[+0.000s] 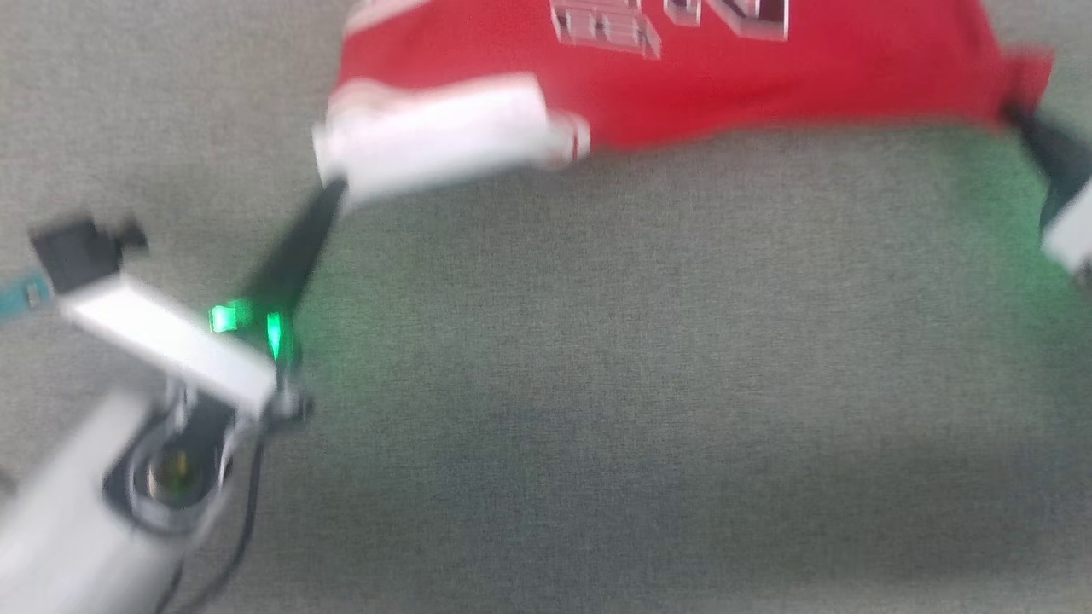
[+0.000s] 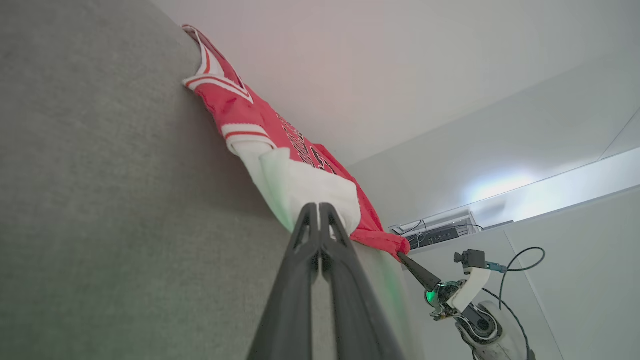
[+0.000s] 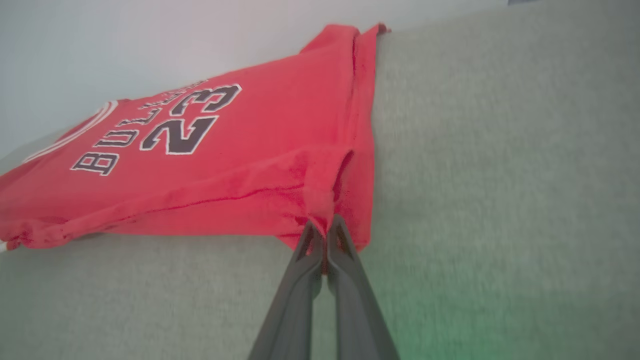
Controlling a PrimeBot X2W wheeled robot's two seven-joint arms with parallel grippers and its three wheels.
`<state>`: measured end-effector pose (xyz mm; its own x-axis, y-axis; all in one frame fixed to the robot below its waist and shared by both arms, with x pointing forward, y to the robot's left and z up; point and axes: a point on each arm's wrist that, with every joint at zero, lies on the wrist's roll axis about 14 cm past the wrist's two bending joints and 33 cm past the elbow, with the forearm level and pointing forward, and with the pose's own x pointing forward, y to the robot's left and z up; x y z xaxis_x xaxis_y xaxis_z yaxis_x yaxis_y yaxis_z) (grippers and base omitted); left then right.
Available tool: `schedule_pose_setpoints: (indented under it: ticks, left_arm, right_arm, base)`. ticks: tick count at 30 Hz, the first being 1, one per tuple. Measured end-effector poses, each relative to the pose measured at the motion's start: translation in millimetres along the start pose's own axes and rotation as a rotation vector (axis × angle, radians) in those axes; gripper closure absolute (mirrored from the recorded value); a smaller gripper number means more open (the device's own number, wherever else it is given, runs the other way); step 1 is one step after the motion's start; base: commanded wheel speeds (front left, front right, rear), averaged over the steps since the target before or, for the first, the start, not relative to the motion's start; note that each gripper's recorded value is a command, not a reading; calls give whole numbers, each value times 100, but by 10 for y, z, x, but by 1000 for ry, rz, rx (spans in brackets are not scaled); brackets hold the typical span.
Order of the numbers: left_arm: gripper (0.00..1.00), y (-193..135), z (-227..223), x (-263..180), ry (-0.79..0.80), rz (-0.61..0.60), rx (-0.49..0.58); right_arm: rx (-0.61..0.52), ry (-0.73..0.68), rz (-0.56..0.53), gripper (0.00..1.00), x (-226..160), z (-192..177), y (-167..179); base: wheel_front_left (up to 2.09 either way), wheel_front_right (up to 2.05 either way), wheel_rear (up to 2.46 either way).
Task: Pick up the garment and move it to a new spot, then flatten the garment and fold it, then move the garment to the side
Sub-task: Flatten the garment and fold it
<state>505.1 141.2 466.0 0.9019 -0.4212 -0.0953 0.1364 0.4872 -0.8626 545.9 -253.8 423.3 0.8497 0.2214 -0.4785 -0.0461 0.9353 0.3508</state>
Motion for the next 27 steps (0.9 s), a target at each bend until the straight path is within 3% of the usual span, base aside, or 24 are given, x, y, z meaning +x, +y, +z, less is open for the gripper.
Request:
schedule_pose_setpoints:
  ticks: [9,16,21,27]
  left_arm:
    - [100,-154,-602,-820,203,6,-8]
    - [100,-409,-846,-1156,301,-35,-49]
    - [100,-561,-777,-1047,298,-102,-15]
    - [100,-680,-378,-544,219,-188,67]
  right_arm:
    - [101,196,36,100,-794,-702,-53]
    - [122,257,16,100,-1248,-953,-123]
    - [121,197,29,100,-1280,-809,-57]
    - [93,121,43,100,-1075,-481,7]
  base:
    - [0,0,0]
    - [0,0,0]
    - [0,0,0]
    - [0,0,0]
